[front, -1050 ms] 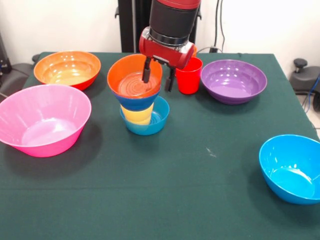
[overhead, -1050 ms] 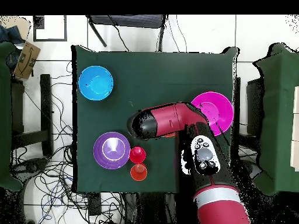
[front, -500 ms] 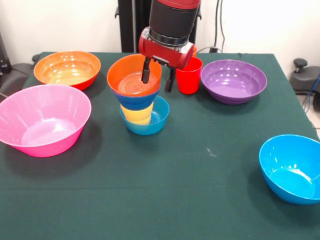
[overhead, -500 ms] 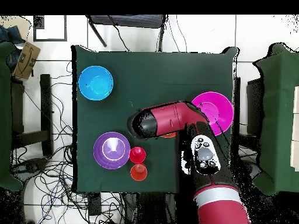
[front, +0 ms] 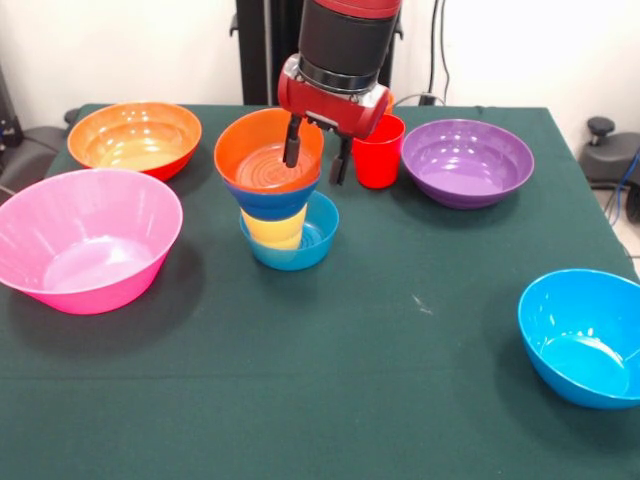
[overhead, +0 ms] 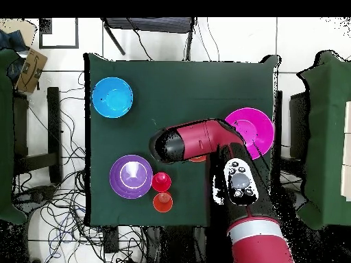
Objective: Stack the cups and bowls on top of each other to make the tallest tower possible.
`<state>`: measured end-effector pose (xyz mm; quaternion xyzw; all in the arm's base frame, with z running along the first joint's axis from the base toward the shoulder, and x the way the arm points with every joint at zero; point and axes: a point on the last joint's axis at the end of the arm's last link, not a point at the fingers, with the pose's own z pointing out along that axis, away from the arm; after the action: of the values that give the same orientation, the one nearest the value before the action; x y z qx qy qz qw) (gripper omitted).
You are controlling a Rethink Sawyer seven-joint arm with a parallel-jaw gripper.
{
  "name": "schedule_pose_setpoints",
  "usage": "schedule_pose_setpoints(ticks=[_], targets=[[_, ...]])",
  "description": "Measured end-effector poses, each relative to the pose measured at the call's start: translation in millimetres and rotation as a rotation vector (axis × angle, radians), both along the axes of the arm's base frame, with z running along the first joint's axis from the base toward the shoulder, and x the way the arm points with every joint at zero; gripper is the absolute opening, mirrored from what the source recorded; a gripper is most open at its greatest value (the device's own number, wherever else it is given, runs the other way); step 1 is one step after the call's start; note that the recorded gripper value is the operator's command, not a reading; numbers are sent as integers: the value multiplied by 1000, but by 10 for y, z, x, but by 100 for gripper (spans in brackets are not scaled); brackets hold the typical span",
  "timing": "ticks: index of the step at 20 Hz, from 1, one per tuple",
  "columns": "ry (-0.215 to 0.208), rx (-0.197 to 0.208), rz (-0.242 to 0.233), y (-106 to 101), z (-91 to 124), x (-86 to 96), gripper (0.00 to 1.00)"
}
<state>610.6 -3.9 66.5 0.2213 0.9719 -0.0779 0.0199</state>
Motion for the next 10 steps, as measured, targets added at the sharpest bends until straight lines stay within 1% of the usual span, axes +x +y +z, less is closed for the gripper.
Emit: schedule_pose_setpoints(ticks=[5,6,10], targets=[[7,3,0,6,-43,-14,100],[12,4,0,10,-69,-27,0],[18,7,1,18,-103,-39,0]])
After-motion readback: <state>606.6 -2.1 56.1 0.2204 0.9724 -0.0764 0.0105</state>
